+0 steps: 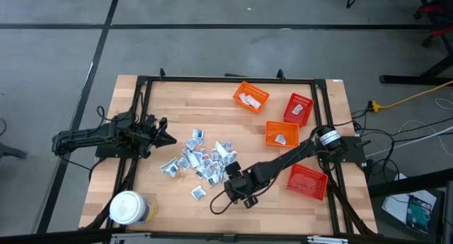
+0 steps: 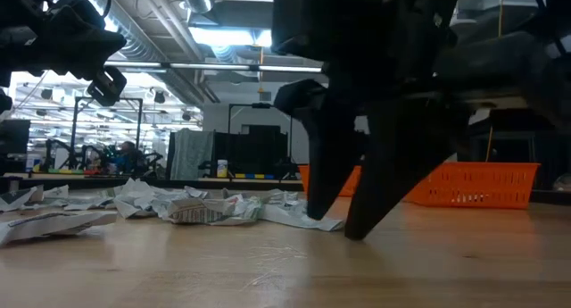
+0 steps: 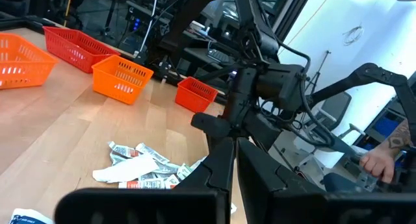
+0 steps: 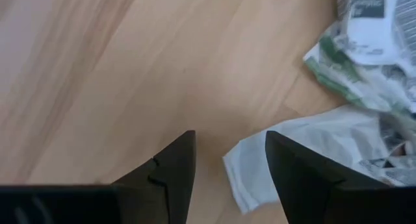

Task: Pick & Place First Aid Supplies
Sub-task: Put the green bandage pack into the top orange bin, then move the gray towelette pack to the middle right of the table

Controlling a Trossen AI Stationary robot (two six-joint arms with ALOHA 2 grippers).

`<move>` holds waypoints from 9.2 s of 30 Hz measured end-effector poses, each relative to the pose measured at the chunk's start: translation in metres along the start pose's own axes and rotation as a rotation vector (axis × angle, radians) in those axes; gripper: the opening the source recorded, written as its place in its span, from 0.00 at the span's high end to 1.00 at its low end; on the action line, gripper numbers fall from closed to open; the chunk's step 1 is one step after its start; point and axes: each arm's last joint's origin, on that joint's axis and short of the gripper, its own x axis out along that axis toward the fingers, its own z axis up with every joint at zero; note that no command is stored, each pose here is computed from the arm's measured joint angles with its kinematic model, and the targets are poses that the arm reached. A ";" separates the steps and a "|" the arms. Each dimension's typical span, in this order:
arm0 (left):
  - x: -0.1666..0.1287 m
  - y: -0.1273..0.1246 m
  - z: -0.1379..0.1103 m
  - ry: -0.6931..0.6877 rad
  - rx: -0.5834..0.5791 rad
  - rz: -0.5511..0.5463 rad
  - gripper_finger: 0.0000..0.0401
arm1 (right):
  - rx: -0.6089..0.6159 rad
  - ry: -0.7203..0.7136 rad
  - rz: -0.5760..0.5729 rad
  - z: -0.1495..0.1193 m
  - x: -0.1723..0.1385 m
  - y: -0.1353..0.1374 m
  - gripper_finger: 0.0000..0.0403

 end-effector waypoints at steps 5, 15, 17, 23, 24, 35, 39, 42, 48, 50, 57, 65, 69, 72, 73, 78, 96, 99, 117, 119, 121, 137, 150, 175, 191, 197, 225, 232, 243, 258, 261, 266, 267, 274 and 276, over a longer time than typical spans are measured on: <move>0.000 0.000 0.000 0.000 0.000 0.000 0.96 | 0.019 0.027 -0.119 -0.001 0.002 -0.001 0.54; 0.000 0.000 0.000 0.000 0.000 0.000 0.96 | 0.061 0.064 -0.142 -0.006 0.003 -0.010 0.56; 0.000 0.000 0.000 0.000 0.000 0.000 0.96 | 0.097 0.075 -0.148 -0.007 0.003 -0.012 0.59; 0.000 0.000 0.000 0.000 0.000 0.000 0.96 | 0.145 0.095 -0.170 -0.010 0.004 -0.014 0.73; 0.000 0.000 0.000 0.000 0.000 0.000 0.96 | 0.155 0.095 -0.170 -0.010 0.004 -0.014 0.76; 0.000 0.000 0.000 0.000 0.000 0.000 0.96 | 0.299 0.090 -0.118 -0.011 0.005 -0.012 0.98; 0.000 0.000 0.000 0.000 0.000 0.000 0.96 | 0.387 0.084 -0.086 -0.009 0.003 -0.012 0.99; 0.000 0.000 0.000 0.000 0.000 0.000 0.96 | 0.440 0.075 -0.029 -0.002 -0.001 -0.012 0.99; 0.000 0.000 0.000 0.000 0.000 0.000 0.96 | 0.521 0.011 0.173 0.019 -0.013 -0.009 1.00; 0.000 0.000 0.000 0.000 0.000 0.000 0.96 | 0.545 0.000 0.205 0.023 -0.017 -0.010 1.00; 0.000 0.000 0.000 0.000 0.000 0.000 0.96 | 0.599 -0.030 0.286 0.042 -0.037 -0.014 1.00; 0.000 0.000 0.000 0.000 0.000 0.000 0.96 | 0.647 0.023 0.283 0.055 -0.068 -0.022 1.00; 0.000 0.000 0.000 0.000 0.000 0.000 0.96 | 0.696 0.061 0.272 0.053 -0.074 -0.030 1.00; 0.000 0.000 0.000 0.000 0.000 -0.001 0.96 | 0.737 0.106 0.255 0.047 -0.075 -0.038 1.00; 0.000 0.000 0.000 0.000 0.000 0.000 0.96 | 0.744 0.117 0.251 0.046 -0.074 -0.041 1.00; 0.000 0.000 0.000 0.000 0.000 0.000 0.96 | 0.777 0.149 0.237 0.038 -0.073 -0.060 1.00; 0.000 0.000 0.000 0.001 0.000 0.000 0.96 | 0.735 0.179 0.164 -0.009 -0.072 -0.160 1.00; 0.000 0.000 0.000 0.000 0.000 0.000 0.96 | 0.709 0.164 0.154 -0.018 -0.077 -0.178 1.00; 0.000 0.000 0.000 0.001 0.000 0.000 0.96 | 0.686 0.037 0.002 -0.087 -0.140 -0.271 1.00; 0.000 0.000 0.000 0.000 0.000 0.000 0.96 | 0.688 0.038 -0.011 -0.096 -0.142 -0.279 1.00; 0.000 0.000 0.000 0.000 0.000 0.000 0.96 | 0.696 0.042 -0.034 -0.104 -0.146 -0.287 1.00; 0.000 0.000 0.000 0.000 0.000 0.000 0.96 | 0.780 0.081 -0.136 -0.169 -0.167 -0.329 1.00; 0.000 0.000 0.000 0.000 0.000 0.000 0.96 | 0.796 0.108 -0.126 -0.183 -0.161 -0.331 0.93; 0.000 0.000 0.000 0.000 0.000 0.000 0.96 | 0.694 -0.055 -0.125 -0.104 -0.146 -0.293 0.55; 0.000 0.000 0.000 0.000 0.000 0.000 0.96 | 0.387 -0.211 -0.027 -0.006 -0.129 -0.199 0.52; 0.000 0.000 0.000 0.000 0.000 0.000 0.96 | 0.415 -0.271 -0.022 0.023 -0.128 -0.160 0.52; 0.000 0.000 0.000 0.000 0.000 0.000 0.96 | 0.070 -0.149 -0.074 0.059 -0.046 -0.063 0.52; 0.000 0.000 0.000 0.000 0.000 0.000 0.96 | 0.090 -0.141 -0.069 0.060 -0.021 -0.056 0.52; 0.000 0.000 0.000 0.000 0.000 0.000 0.96 | 0.064 -0.087 -0.047 0.055 0.011 -0.041 0.52; 0.000 0.000 0.000 0.000 0.000 0.000 0.96 | 0.072 -0.073 -0.141 0.054 0.021 -0.044 0.79; 0.000 0.000 0.000 0.000 0.000 0.000 0.96 | 0.074 -0.066 -0.131 0.053 0.024 -0.043 0.85; 0.000 0.000 0.000 0.000 0.000 -0.001 0.96 | 0.073 -0.061 -0.133 0.052 0.028 -0.042 0.91; 0.000 0.000 0.000 0.000 0.000 0.000 0.96 | 0.073 -0.061 -0.133 0.052 0.028 -0.042 0.92; 0.000 0.000 0.000 0.000 0.000 0.000 0.96 | 0.169 -0.066 -0.124 0.056 0.024 -0.039 0.99; 0.000 0.000 0.000 0.000 0.000 0.000 0.96 | 0.209 -0.072 -0.117 0.060 0.019 -0.038 0.98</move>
